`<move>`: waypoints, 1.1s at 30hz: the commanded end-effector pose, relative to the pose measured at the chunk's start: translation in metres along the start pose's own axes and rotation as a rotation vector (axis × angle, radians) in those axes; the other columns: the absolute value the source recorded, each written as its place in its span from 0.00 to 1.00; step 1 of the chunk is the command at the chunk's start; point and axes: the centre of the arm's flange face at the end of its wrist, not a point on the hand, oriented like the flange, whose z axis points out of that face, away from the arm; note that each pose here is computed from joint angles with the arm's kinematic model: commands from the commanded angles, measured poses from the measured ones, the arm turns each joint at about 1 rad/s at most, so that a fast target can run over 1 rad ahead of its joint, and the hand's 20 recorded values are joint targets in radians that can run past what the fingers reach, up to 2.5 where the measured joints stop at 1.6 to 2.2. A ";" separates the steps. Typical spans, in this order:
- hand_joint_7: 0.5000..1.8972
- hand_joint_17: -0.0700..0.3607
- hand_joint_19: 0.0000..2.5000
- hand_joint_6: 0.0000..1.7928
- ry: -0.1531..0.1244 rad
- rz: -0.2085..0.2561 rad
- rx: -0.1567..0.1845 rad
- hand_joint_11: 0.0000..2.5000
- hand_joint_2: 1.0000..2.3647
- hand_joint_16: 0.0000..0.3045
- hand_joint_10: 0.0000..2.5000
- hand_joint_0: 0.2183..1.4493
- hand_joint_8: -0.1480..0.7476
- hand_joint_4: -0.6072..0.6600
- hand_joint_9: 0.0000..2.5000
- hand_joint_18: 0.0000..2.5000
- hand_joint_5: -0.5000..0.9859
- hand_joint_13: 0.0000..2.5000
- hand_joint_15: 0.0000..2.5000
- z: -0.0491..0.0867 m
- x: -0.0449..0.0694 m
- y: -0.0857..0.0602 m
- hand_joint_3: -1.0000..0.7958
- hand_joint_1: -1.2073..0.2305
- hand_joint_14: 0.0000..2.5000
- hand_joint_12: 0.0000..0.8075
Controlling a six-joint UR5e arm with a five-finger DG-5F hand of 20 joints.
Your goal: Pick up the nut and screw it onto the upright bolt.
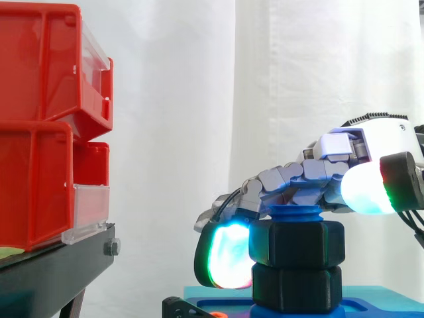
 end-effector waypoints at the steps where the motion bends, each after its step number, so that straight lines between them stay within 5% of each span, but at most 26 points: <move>1: 0.52 0.38 0.00 0.28 -0.002 -0.001 0.001 0.00 0.00 0.14 0.00 0.22 0.46 0.61 0.32 0.00 0.34 0.08 0.00 -0.001 -0.001 -0.001 0.28 0.69 0.00 0.37; 30: 0.63 0.34 0.00 0.28 -0.006 -0.003 -0.002 0.00 0.00 0.11 0.00 0.24 0.47 0.58 0.40 0.02 0.37 0.16 0.00 -0.001 -0.001 -0.003 0.28 0.67 0.00 0.34; 33: 0.53 0.35 0.00 0.28 -0.006 -0.001 0.000 0.00 0.00 0.11 0.00 0.23 0.48 0.60 0.38 0.02 0.34 0.15 0.00 -0.002 -0.002 -0.004 0.28 0.67 0.00 0.35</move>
